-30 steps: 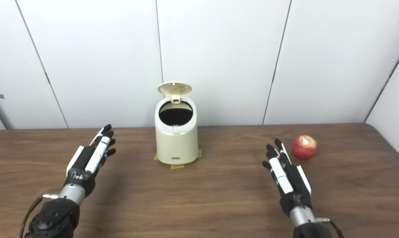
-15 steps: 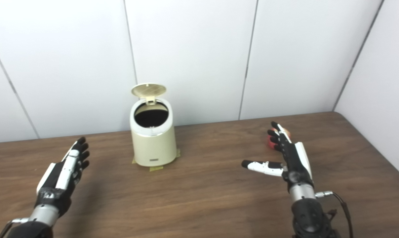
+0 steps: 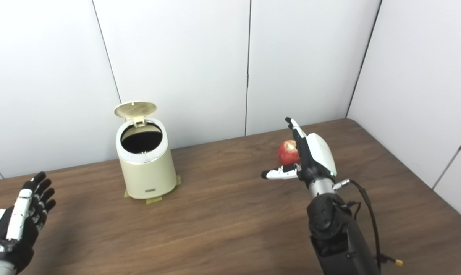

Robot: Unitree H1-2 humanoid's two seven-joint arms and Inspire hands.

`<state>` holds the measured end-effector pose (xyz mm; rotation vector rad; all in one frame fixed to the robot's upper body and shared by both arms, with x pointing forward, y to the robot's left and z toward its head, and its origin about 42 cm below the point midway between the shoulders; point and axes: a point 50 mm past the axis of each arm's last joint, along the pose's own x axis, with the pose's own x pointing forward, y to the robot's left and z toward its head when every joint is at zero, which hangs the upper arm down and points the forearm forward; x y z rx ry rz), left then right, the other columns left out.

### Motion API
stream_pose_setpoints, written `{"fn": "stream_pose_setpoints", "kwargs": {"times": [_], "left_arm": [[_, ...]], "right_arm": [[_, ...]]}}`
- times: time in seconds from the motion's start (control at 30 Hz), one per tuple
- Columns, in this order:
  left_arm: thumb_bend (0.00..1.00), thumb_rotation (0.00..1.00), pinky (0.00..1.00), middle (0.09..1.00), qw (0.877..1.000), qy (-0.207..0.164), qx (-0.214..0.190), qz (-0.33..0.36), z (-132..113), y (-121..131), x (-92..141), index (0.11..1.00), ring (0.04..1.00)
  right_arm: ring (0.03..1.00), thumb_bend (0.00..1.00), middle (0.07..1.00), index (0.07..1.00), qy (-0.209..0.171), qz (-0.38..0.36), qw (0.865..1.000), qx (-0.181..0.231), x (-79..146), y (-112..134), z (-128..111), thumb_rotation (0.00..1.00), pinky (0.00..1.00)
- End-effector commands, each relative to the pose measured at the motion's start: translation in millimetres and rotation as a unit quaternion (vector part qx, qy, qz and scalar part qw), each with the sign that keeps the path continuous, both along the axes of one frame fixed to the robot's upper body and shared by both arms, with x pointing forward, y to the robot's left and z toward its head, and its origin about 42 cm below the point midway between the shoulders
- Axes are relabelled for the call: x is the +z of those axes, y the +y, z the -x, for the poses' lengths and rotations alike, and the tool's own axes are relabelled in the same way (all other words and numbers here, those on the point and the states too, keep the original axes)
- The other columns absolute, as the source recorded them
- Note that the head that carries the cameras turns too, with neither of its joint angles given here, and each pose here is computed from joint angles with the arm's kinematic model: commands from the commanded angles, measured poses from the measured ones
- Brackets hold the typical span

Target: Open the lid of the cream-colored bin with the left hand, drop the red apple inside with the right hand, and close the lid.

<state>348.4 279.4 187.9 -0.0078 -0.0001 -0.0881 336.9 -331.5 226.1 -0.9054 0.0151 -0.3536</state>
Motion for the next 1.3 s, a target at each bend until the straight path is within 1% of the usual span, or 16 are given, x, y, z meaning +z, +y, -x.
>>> {"fn": "stream_pose_setpoints", "kwargs": {"times": [0.0, 0.07, 0.17, 0.23, 0.4, 0.5, 0.63, 0.7, 0.73, 0.77, 0.83, 0.9, 1.0, 1.1, 1.17, 1.27], "left_arm": [[0.47, 0.85, 1.00, 1.000, 0.998, -0.057, 0.000, 0.006, -6.1, -0.9, 26.1, 1.000, 1.000], [0.47, 0.84, 1.00, 1.000, 0.998, -0.065, 0.003, 0.006, -5.3, -0.9, 27.9, 1.000, 1.000], [0.46, 0.86, 1.00, 1.000, 0.997, -0.071, 0.003, 0.007, -3.9, -0.1, 29.2, 1.000, 1.000], [0.47, 0.84, 1.00, 1.000, 0.997, -0.072, 0.004, 0.010, -2.1, 0.7, 29.0, 1.000, 1.000], [0.47, 0.78, 1.00, 1.000, 0.996, -0.085, 0.003, 0.015, 2.3, 2.3, 31.0, 1.000, 1.000], [0.48, 0.77, 1.00, 1.000, 0.996, -0.092, 0.006, 0.011, 4.3, 4.2, 33.4, 1.000, 1.000], [0.51, 0.79, 1.00, 1.000, 0.996, -0.093, 0.012, 0.005, 2.7, 8.3, 34.1, 1.000, 1.000], [0.50, 0.77, 1.00, 1.000, 0.996, -0.093, 0.013, 0.006, 2.5, 8.6, 34.9, 1.000, 1.000], [0.47, 0.76, 1.00, 1.000, 0.996, -0.092, 0.015, 0.007, 3.2, 8.4, 35.8, 1.000, 1.000], [0.47, 0.75, 1.00, 1.000, 0.996, -0.089, 0.020, 0.008, 4.6, 7.2, 37.3, 1.000, 1.000], [0.40, 0.69, 1.00, 0.985, 0.996, -0.086, 0.026, 0.008, 6.6, 6.0, 39.8, 1.000, 0.991], [0.37, 0.68, 1.00, 0.980, 0.996, -0.084, 0.028, 0.002, 8.3, 5.4, 42.3, 1.000, 0.989], [0.30, 0.64, 1.00, 0.977, 0.996, -0.080, 0.026, -0.002, 10.4, 3.6, 44.2, 1.000, 0.991], [0.27, 0.65, 1.00, 0.981, 0.997, -0.073, 0.025, -0.007, 12.4, 1.6, 43.0, 1.000, 0.998], [0.26, 0.65, 1.00, 0.984, 0.997, -0.071, 0.023, 0.004, 14.4, -0.9, 42.9, 1.000, 1.000], [0.28, 0.60, 1.00, 0.999, 0.997, -0.065, 0.020, 0.023, 16.3, -4.4, 44.5, 1.000, 0.997]], "right_arm": [[0.949, 0.88, 0.955, 0.964, -0.030, 0.033, 0.999, 0.001, 29.2, -6.2, -14.5, 0.07, 0.82], [0.950, 0.88, 0.955, 0.970, -0.015, 0.049, 0.999, 0.001, 33.2, -11.6, -22.9, 0.09, 0.83], [0.958, 0.86, 0.963, 0.985, 0.011, 0.074, 0.997, -0.002, 39.3, -18.8, -34.5, 0.14, 0.78], [0.960, 0.87, 0.970, 0.986, 0.027, 0.087, 0.996, -0.010, 42.2, -23.7, -43.0, 0.18, 0.76], [0.989, 0.88, 0.997, 0.977, 0.074, 0.099, 0.992, -0.020, 43.8, -37.6, -63.5, 0.18, 0.77], [0.998, 0.89, 1.000, 0.972, 0.106, 0.119, 0.987, -0.017, 47.2, -41.0, -73.6, 0.17, 0.76], [0.990, 0.89, 1.000, 0.969, 0.159, 0.160, 0.974, -0.010, 46.8, -45.2, -90.0, 0.18, 0.75], [0.966, 0.89, 0.994, 0.965, 0.177, 0.174, 0.969, -0.007, 46.2, -46.4, -97.4, 0.17, 0.73], [0.960, 0.89, 0.989, 0.962, 0.183, 0.178, 0.967, -0.006, 45.9, -46.6, -99.9, 0.16, 0.73], [0.958, 0.89, 0.988, 0.961, 0.192, 0.182, 0.964, -0.006, 45.5, -47.1, -102.8, 0.16, 0.73], [0.962, 0.88, 0.985, 0.965, 0.214, 0.195, 0.957, -0.004, 44.1, -49.1, -109.2, 0.16, 0.75], [0.962, 0.89, 0.980, 0.963, 0.233, 0.209, 0.950, -0.002, 42.2, -51.9, -115.1, 0.16, 0.78], [0.957, 0.90, 0.966, 0.954, 0.244, 0.218, 0.945, 0.003, 40.8, -53.8, -120.1, 0.15, 0.81], [0.936, 0.91, 0.952, 0.955, 0.255, 0.228, 0.940, 0.005, 38.3, -55.2, -123.1, 0.17, 0.76], [0.929, 0.91, 0.948, 0.954, 0.255, 0.233, 0.939, 0.008, 34.5, -58.1, -123.8, 0.17, 0.75], [0.915, 0.90, 0.936, 0.941, 0.247, 0.231, 0.941, 0.013, 29.2, -62.4, -123.3, 0.18, 0.75]]}}
